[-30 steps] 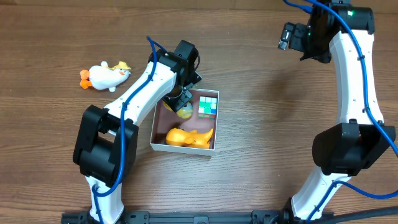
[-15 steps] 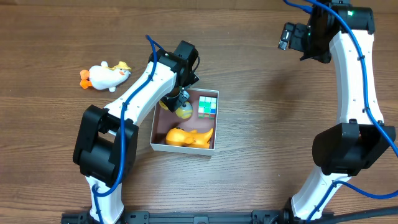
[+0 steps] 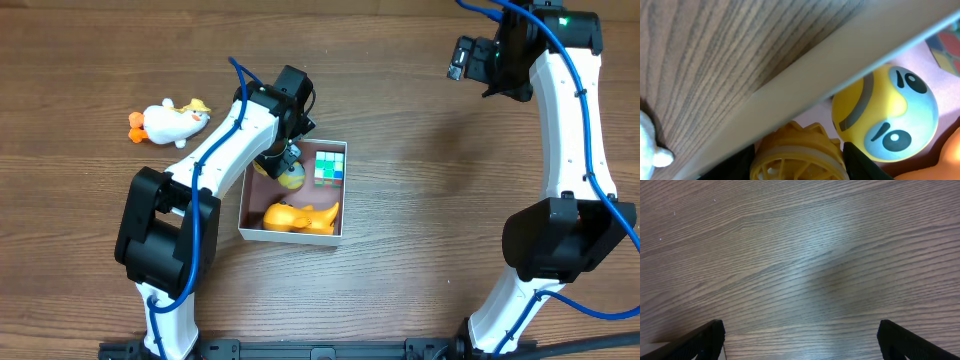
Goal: Pack container
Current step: 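Lower the cookie toy into the box beside the ball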
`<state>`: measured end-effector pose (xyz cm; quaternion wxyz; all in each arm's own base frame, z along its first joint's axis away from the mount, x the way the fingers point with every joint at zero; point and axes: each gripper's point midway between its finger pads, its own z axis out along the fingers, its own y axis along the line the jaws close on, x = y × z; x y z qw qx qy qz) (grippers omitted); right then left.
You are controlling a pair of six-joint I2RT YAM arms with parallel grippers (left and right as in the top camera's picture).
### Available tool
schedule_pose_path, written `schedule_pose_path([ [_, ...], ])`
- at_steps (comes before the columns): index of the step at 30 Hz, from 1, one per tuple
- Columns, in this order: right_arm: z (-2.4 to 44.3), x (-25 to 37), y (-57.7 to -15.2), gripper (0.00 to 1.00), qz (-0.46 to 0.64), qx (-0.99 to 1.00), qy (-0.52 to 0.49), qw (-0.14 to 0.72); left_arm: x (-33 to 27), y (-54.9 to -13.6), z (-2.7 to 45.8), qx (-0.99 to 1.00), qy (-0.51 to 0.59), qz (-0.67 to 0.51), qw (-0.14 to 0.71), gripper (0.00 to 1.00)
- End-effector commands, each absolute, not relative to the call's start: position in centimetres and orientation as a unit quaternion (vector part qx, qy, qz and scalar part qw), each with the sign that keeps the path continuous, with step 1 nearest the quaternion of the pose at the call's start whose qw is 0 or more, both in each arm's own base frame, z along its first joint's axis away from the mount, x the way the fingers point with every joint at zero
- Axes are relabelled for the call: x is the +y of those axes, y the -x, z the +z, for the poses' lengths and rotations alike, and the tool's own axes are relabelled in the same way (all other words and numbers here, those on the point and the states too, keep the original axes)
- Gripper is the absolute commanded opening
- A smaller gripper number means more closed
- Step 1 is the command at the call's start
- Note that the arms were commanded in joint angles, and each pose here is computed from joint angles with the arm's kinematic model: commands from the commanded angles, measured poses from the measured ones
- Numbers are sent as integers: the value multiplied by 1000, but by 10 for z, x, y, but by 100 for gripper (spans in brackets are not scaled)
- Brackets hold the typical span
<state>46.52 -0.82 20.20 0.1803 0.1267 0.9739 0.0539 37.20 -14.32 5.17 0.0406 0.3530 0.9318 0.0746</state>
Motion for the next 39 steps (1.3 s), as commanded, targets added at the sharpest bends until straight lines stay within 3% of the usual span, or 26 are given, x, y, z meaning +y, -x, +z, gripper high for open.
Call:
schedule_pose_path([
  [1, 213, -8, -469, 100, 59, 970, -129, 196, -135, -366, 36, 931, -355, 81, 19, 32],
  [20, 213, -8, -469, 100, 59, 970, -129, 196, -142, -382, 35, 931, -352, 79, 56, 33],
  [21, 213, -8, -469, 100, 59, 970, -129, 196, -142, -382, 35, 931, -352, 79, 55, 37],
  [22, 213, -8, -469, 100, 59, 970, -129, 196, -142, -382, 35, 931, -352, 79, 55, 47],
  [27, 213, -8, -469, 100, 59, 970, -129, 196, -142, -382, 35, 931, -352, 79, 55, 61],
  [28, 213, -8, -469, 100, 59, 970, -129, 196, -142, -382, 35, 931, -352, 79, 55, 70],
  [34, 213, -8, -469, 100, 59, 970, -129, 196, -142, -382, 35, 931, -352, 79, 55, 75],
  [39, 213, -8, -469, 100, 59, 970, -129, 196, -138, -387, 39, 940, -322, 94, 64, 86],
])
